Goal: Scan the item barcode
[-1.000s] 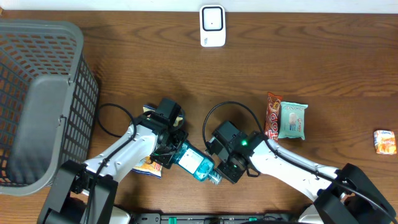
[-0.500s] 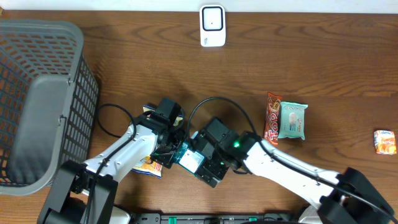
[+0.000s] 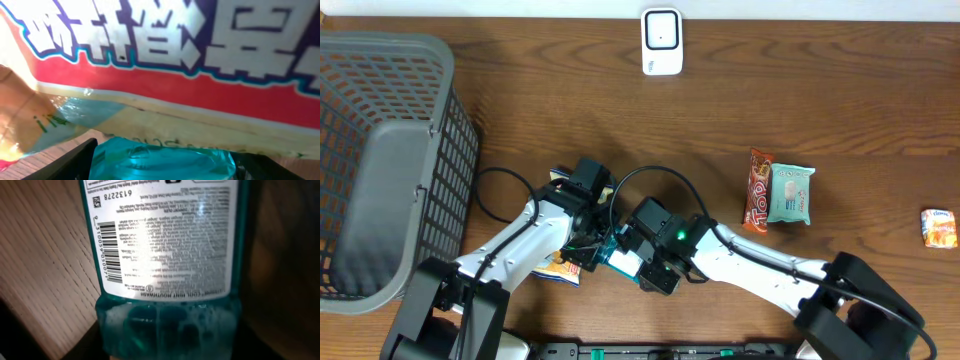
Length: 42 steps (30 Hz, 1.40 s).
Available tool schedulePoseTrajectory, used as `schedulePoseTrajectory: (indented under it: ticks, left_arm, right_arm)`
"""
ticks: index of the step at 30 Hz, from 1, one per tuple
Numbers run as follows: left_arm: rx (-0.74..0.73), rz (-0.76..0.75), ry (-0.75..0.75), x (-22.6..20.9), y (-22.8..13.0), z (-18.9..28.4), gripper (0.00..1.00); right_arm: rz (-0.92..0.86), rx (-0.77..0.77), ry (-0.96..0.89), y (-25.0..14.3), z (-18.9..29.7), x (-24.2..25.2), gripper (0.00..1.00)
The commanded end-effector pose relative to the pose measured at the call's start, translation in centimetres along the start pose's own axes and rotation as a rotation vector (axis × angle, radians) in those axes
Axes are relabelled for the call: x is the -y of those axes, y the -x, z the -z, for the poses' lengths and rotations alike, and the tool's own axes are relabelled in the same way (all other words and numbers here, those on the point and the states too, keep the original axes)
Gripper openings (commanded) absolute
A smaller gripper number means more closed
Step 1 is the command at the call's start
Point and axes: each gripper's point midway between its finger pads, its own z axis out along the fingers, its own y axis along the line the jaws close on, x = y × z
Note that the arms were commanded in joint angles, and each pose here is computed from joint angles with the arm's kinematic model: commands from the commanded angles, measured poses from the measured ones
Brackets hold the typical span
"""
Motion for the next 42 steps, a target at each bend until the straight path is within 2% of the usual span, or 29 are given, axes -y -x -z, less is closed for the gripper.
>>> schedulePoseTrajectory:
  ticks: [1,3,14,15,18,22,23,24,27,29,30,31,33,36,37,40,42]
  left_arm:
    - [0.006,-0.004,0.015,-0.5,0.2,-0.6,0.73]
    - [0.005,-0.003,0.018,-0.5,0.2,-0.5,0.73]
    - [0.006,-0.013,0.003,0.0,0.2,-0.2,0.75]
    - [0.007,-0.027,-0.008,0.4,0.1,0.0,0.97]
    - [0.012,-0.045,-0.031,1.0,0.1,0.5,1.00]
    - [0.031,-0.052,-0.061,1.4,0.2,1.2,0.98]
    - [0.038,-0.053,-0.064,1.4,0.3,1.3,0.98]
    - [0.043,-0.056,-0.066,1.4,0.4,1.4,0.98]
    - [0.046,-0.060,-0.066,1.4,0.5,1.4,0.98]
    - [0.046,-0.060,-0.066,1.4,0.5,1.4,0.98]
    - [0.046,-0.060,-0.065,1.4,0.5,1.4,0.98]
    - [0.046,-0.060,-0.065,1.4,0.5,1.4,0.98]
    - [0.046,-0.059,-0.062,1.3,0.5,1.3,0.98]
    - [0.046,-0.059,-0.059,1.3,0.5,1.3,0.98]
    - [0.046,-0.060,-0.060,1.3,0.5,1.4,0.98]
    - [0.048,-0.098,-0.078,1.6,0.4,1.7,0.98]
    - [0.051,-0.127,-0.098,1.9,0.3,2.1,0.98]
  right_arm:
    - [-0.022,-0.069,0.024,-1.6,-1.7,-0.2,0.26]
    - [-0.035,-0.074,0.022,-1.6,-1.3,0.1,0.18]
    - [-0.107,0.057,0.001,0.1,2.9,1.9,0.14]
    - [-0.118,0.076,-0.004,0.2,3.7,2.2,0.14]
    - [-0.142,0.109,-0.014,0.1,5.3,2.8,0.14]
    - [-0.160,0.136,-0.025,-0.1,6.8,3.2,0.16]
    - [-0.160,0.136,-0.024,-0.1,6.8,3.2,0.20]
    - [-0.160,0.136,-0.023,-0.1,6.8,3.2,0.30]
    - [-0.129,0.136,-0.025,-0.1,6.8,3.1,0.70]
    - [-0.075,0.136,-0.028,-0.1,6.6,3.0,0.80]
    - [-0.069,0.144,-0.033,0.1,6.6,3.1,0.94]
    - [-0.111,0.159,-0.031,0.4,6.5,3.2,0.99]
    - [-0.282,0.189,-0.022,1.1,6.6,3.5,0.99]
    - [-0.849,0.195,-0.006,0.5,6.8,5.0,0.99]
    - [-0.960,0.189,0.023,0.4,6.9,4.9,0.99]
    - [-1.187,0.180,0.146,1.1,7.4,4.4,0.99]
    - [-1.256,0.145,0.273,1.7,8.0,3.1,0.99]
